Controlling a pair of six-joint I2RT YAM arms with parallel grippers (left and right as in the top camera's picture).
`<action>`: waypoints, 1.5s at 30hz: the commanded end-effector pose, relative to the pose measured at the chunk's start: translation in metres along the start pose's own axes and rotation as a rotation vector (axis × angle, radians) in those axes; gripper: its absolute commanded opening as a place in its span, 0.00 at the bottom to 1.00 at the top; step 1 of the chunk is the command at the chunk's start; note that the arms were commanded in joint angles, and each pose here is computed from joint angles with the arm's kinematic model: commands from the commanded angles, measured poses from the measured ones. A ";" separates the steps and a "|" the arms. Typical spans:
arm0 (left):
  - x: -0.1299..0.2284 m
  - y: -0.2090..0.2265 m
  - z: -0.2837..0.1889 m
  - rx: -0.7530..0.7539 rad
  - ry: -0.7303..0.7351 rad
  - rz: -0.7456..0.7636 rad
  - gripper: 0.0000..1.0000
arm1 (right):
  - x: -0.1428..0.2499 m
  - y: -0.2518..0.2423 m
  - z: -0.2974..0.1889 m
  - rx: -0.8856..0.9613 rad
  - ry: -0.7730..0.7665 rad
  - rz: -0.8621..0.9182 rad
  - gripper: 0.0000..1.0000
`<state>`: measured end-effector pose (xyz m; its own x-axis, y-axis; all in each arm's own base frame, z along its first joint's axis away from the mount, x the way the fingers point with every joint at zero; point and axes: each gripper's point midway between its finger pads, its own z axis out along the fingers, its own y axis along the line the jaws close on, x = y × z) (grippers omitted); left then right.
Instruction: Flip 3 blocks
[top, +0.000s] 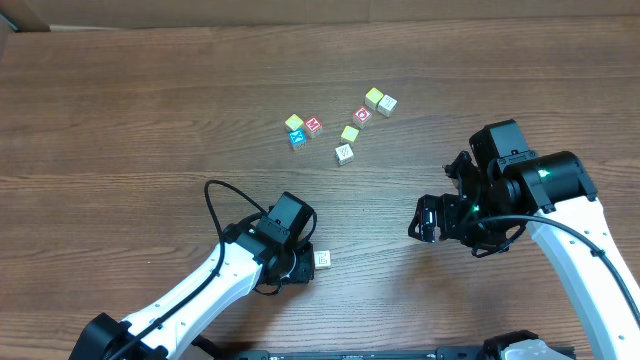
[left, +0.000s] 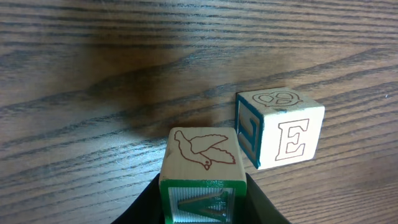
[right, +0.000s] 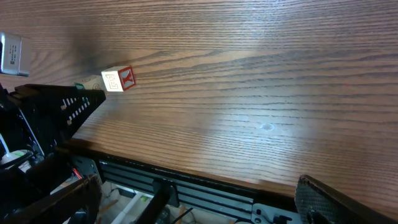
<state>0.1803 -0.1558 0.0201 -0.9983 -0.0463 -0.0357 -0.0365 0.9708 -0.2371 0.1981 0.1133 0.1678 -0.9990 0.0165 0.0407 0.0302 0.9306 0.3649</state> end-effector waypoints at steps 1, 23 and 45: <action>-0.002 0.003 0.002 -0.023 -0.017 0.029 0.25 | -0.004 0.004 -0.007 -0.010 -0.032 -0.017 1.00; -0.015 -0.003 0.001 -0.002 -0.071 0.037 0.28 | -0.003 0.004 -0.007 -0.009 -0.029 -0.016 1.00; -0.045 -0.027 -0.039 0.010 -0.146 0.063 0.28 | -0.002 0.003 -0.007 -0.008 -0.025 -0.014 1.00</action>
<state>0.1984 -0.1593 0.0363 -0.9943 -0.0495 -0.0941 -0.0269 0.9734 -0.2276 0.1966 0.1129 0.1677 -0.9988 0.0165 0.0470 0.0325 0.9311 0.3632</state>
